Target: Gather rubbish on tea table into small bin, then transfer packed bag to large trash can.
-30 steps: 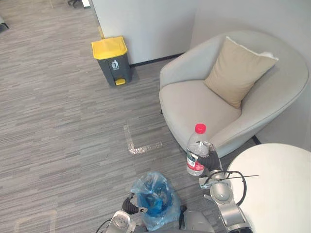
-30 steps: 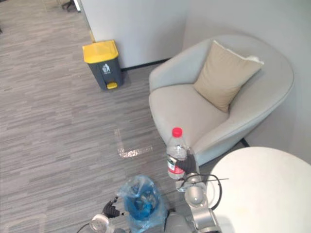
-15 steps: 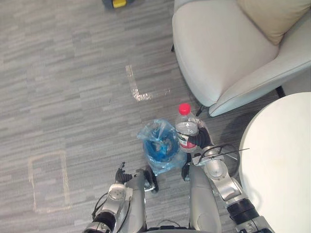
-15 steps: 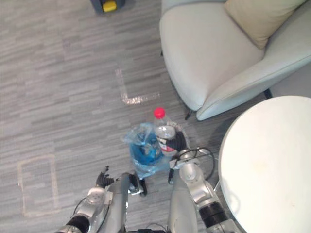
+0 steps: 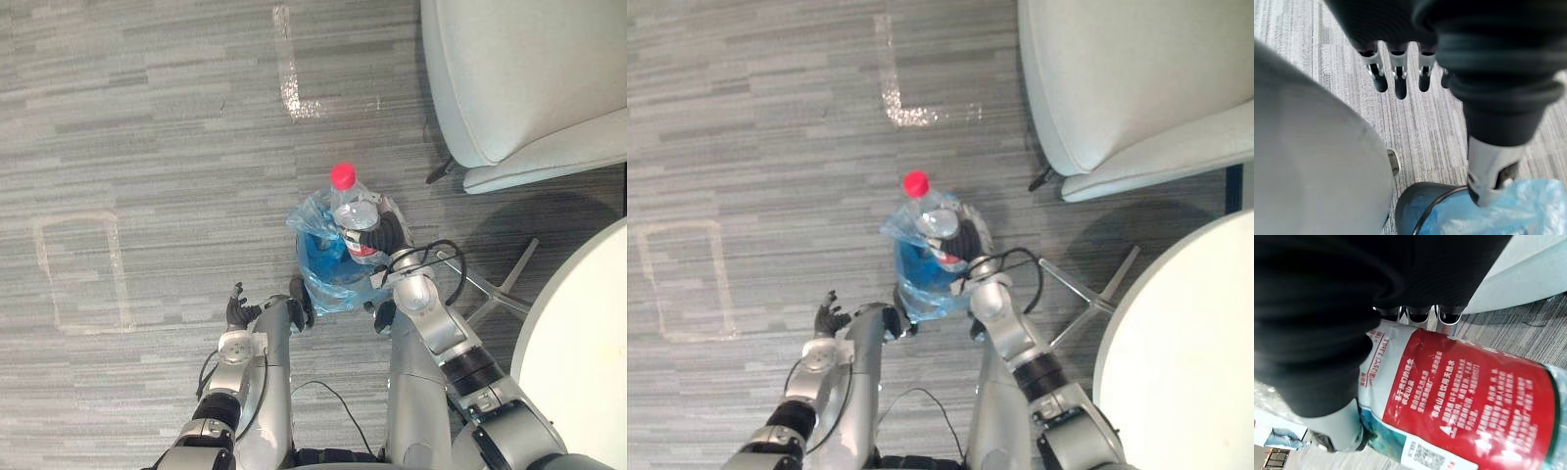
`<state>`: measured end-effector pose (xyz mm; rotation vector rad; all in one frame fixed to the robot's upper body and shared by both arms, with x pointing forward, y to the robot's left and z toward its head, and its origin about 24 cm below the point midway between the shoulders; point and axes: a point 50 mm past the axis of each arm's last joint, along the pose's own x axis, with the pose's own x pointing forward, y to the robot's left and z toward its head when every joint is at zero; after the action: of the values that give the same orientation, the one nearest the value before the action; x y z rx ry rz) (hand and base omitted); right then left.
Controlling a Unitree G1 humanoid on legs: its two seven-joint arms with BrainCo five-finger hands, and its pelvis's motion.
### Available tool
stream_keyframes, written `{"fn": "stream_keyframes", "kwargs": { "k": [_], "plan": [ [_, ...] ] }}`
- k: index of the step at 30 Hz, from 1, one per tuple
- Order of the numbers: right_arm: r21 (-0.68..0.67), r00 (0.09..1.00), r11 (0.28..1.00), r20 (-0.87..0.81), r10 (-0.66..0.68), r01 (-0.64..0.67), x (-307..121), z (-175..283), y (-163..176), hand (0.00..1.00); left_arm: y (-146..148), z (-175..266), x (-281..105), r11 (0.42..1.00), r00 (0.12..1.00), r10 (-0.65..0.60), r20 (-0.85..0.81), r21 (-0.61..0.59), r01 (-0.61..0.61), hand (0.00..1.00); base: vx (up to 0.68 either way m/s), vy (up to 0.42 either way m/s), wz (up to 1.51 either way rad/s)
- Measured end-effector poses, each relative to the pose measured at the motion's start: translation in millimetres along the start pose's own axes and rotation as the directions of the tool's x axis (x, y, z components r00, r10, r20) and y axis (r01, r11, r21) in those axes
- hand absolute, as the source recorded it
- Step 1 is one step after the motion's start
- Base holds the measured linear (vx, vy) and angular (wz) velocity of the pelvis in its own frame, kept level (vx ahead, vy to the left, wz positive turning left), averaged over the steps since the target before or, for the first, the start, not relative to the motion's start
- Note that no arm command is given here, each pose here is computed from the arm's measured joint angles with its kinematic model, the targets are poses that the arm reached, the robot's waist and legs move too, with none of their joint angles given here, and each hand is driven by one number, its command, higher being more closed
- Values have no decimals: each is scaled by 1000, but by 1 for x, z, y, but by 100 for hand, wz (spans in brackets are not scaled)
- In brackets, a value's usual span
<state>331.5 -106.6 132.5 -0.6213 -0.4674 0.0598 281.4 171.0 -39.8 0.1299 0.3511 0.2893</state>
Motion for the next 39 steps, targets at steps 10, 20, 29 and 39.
{"fn": "stream_keyframes", "kwargs": {
  "k": [10,20,29,39],
  "plan": [
    [-35,987,996,-136,-88,84,19,-25,-16,100,-6,24,6,999,996,-13,83,-38,16,0,-18,-6,14],
    [-38,963,996,-254,-88,81,13,-48,-13,0,-12,31,9,999,995,-29,94,-37,33,0,-47,-12,0],
    [31,951,997,-302,-62,75,8,-51,5,0,-18,35,9,998,995,-38,97,-55,44,0,-48,-21,-6],
    [100,937,994,-350,-1,38,-11,-54,32,0,-24,31,8,997,996,-49,75,-57,53,0,-97,-24,-13]
  ]
}}
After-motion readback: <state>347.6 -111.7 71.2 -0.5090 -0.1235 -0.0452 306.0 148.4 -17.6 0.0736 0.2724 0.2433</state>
